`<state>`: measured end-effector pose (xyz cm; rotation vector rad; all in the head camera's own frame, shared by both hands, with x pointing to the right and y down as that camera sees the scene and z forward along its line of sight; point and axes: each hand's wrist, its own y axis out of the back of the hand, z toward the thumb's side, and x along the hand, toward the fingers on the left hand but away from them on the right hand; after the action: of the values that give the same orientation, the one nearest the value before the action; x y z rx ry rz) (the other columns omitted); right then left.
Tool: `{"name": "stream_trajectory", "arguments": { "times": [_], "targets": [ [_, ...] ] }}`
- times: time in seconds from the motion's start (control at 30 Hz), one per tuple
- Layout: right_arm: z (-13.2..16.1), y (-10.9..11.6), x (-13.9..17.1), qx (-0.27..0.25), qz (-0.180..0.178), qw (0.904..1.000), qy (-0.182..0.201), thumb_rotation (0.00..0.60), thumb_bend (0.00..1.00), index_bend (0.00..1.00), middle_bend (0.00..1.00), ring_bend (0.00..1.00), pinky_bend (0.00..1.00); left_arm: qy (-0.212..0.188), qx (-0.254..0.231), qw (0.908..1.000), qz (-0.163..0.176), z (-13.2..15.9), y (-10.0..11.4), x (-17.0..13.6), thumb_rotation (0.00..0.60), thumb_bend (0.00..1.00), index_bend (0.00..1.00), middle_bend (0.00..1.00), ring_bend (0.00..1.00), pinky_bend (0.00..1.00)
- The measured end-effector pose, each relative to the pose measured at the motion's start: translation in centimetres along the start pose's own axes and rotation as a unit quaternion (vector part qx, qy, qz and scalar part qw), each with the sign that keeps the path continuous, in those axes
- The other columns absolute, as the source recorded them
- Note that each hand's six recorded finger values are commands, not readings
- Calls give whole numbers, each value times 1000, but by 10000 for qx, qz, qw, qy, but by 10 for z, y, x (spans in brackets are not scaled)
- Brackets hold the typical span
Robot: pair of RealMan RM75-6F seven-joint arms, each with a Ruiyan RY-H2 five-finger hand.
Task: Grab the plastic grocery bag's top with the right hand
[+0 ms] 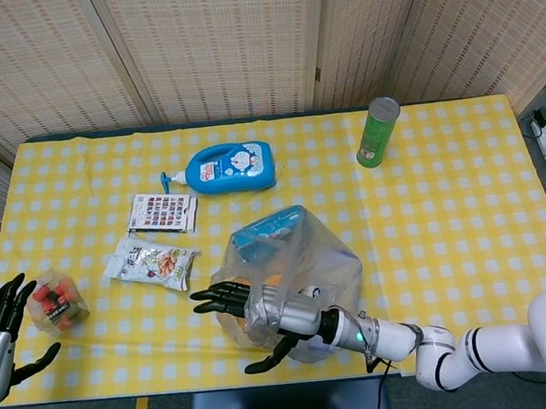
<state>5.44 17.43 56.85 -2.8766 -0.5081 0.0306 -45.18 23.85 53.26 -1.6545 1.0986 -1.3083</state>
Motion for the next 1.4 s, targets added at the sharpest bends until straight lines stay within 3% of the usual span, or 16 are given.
{"name": "stream_trajectory", "arguments": {
  "times": [0.23, 0.43, 0.77, 0.97, 1.07, 1.17, 1.4],
  "targets": [
    [-2, 6, -4, -961, -191, 9952, 65, 600, 235, 0, 0, 63, 0, 10, 11, 10000, -24, 0, -1, 0, 600, 223, 0, 53, 65, 0],
    [-4, 14, -7, -2039, -360, 9783, 124, 600, 235, 0, 0, 76, 0, -3, 11, 10000, -27, 1, -2, 0, 600, 223, 0, 53, 65, 0],
    [-12, 32, -14, -3360, -605, 9398, 134, 600, 235, 0, 5, 127, 0, -7, 4, 10000, -36, 1, -2, 1, 600, 223, 0, 53, 65, 0],
    [-18, 39, -16, -4117, -731, 9083, 101, 600, 235, 13, 112, 196, 69, -12, 1, 10000, -41, 1, -2, 0, 600, 222, 0, 53, 65, 0],
    [-22, 44, -18, -4478, -838, 8901, 67, 600, 235, 69, 168, 229, 125, -8, 3, 10000, -45, 1, -2, 1, 600, 223, 0, 53, 65, 0],
    [-25, 49, -18, -4687, -915, 8786, 55, 600, 235, 119, 212, 261, 171, 3, 4, 10000, -45, 0, -2, 1, 600, 223, 0, 53, 65, 0],
    [-27, 55, -17, -4973, -933, 8625, 85, 600, 235, 318, 361, 385, 298, 10, 9, 10000, -68, 0, -4, 2, 600, 223, 0, 53, 65, 0]
  ]
}}
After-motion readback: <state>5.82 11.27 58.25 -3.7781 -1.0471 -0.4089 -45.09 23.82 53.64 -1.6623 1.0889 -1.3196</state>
